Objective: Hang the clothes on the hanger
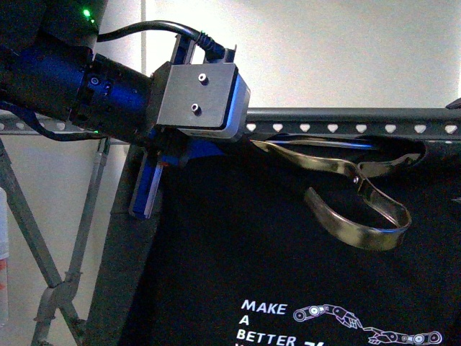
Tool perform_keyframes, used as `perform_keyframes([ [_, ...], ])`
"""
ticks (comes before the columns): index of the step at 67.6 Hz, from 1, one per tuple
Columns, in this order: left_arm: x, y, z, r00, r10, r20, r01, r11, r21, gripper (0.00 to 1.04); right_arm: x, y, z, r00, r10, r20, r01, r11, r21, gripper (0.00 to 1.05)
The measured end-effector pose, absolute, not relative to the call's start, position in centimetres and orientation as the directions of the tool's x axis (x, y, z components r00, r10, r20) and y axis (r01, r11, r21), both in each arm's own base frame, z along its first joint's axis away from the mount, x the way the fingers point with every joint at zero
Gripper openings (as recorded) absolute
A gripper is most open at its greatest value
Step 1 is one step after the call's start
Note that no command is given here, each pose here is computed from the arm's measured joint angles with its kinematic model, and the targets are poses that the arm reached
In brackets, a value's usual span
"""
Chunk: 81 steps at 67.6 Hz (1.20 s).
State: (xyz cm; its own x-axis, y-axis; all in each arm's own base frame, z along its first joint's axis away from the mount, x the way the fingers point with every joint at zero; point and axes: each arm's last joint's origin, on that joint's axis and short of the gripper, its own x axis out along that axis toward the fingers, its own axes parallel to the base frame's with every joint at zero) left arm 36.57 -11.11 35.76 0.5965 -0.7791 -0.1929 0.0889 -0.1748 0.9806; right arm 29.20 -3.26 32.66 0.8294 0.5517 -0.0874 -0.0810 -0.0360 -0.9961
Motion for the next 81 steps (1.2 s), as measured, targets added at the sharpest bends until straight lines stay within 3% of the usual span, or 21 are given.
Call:
perform_keyframes([
  [28, 36.6, -11.1, 35.8, 0.597, -0.779, -0.193, 0.089, -0.175, 0.981, 0.05, 34.5, -2.1, 33.2, 0.864, 0.490, -0.113, -0.154, 0.045, -0.987, 0.96],
  [39, 36.6, -11.1, 35.8, 0.597, -0.779, -0.193, 0.089, -0.175, 0.981, 0.05, 35.6, -2.2, 33.2, 0.874, 0.471, -0.122, -0.178, 0.075, -0.981, 0.76],
  [45, 36.6, -11.1, 35.8, 0.597, -0.779, -0.193, 0.089, -0.175, 0.981, 0.05, 36.1, -2.4, 33.1, 0.876, 0.464, -0.130, -0.192, 0.090, -0.977, 0.55],
  [63, 36.6, -11.1, 35.8, 0.595, -0.780, -0.192, 0.102, -0.164, 0.981, 0.05, 35.8, -3.0, 33.4, 0.872, 0.474, -0.121, -0.185, 0.092, -0.978, 0.16],
  [66, 36.6, -11.1, 35.8, 0.596, -0.780, -0.190, 0.103, -0.160, 0.982, 0.16, 35.6, -3.1, 33.5, 0.866, 0.485, -0.117, -0.181, 0.087, -0.980, 0.11],
  [75, 36.6, -11.1, 36.1, 0.595, -0.783, -0.182, 0.093, -0.158, 0.983, 0.33, 35.4, -3.4, 33.5, 0.870, 0.476, -0.126, -0.191, 0.089, -0.978, 0.09],
  [81, 36.5, -11.1, 36.3, 0.596, -0.783, -0.178, 0.088, -0.157, 0.984, 0.51, 35.3, -3.8, 33.2, 0.873, 0.462, -0.157, -0.227, 0.098, -0.969, 0.09],
])
